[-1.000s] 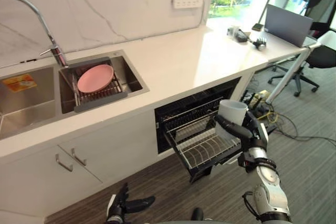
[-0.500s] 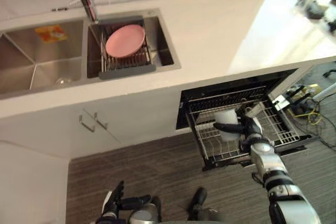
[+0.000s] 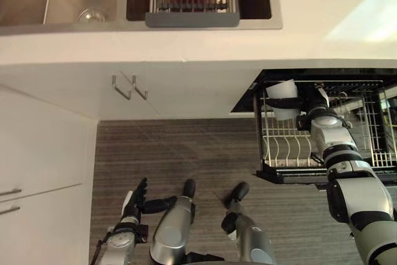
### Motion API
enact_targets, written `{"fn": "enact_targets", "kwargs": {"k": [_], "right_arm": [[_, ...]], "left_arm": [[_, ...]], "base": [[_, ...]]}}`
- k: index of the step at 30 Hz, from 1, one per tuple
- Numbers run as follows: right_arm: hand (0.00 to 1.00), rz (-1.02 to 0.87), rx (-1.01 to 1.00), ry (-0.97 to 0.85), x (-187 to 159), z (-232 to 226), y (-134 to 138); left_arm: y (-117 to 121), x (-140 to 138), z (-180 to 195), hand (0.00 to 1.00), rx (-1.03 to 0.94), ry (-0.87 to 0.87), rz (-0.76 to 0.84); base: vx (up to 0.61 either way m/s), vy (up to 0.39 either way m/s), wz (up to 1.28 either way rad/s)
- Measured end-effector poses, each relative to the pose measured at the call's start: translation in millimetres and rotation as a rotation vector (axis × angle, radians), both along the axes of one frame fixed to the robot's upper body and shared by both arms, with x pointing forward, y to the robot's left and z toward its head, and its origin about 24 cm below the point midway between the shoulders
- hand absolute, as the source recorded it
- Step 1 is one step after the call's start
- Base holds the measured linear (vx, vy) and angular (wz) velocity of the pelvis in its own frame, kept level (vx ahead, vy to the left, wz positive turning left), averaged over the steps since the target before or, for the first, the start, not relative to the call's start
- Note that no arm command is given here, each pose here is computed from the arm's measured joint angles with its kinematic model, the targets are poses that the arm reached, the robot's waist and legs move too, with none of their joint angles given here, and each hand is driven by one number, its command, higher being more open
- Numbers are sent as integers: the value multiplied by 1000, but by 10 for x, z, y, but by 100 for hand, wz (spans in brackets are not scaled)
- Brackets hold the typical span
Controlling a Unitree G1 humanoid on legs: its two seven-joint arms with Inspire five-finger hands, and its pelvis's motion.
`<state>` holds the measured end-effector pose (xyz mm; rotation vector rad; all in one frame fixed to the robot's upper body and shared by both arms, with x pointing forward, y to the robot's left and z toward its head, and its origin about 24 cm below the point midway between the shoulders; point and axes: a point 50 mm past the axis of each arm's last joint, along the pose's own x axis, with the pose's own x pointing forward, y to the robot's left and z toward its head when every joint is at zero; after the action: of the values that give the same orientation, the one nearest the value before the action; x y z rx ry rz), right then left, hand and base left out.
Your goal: Walk over to the sink, pick up the cup, carry it to the dishwasher, place the cup inside the dishwasher, then close the dishwasher door
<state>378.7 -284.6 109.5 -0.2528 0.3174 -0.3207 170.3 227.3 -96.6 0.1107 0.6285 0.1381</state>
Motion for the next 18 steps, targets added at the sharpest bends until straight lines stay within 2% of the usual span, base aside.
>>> {"fn": "enact_targets", "kwargs": {"k": [7, 18], "right_arm": [[0, -57, 17, 84, -75, -101, -131], [0, -74, 68, 81, -97, -111, -191]], "left_arm": [[6, 44, 39, 100, -8, -22, 4], [-19, 65, 53, 100, -7, -10, -24]], "base": [[-64, 4, -3], [6, 35, -3]]}}
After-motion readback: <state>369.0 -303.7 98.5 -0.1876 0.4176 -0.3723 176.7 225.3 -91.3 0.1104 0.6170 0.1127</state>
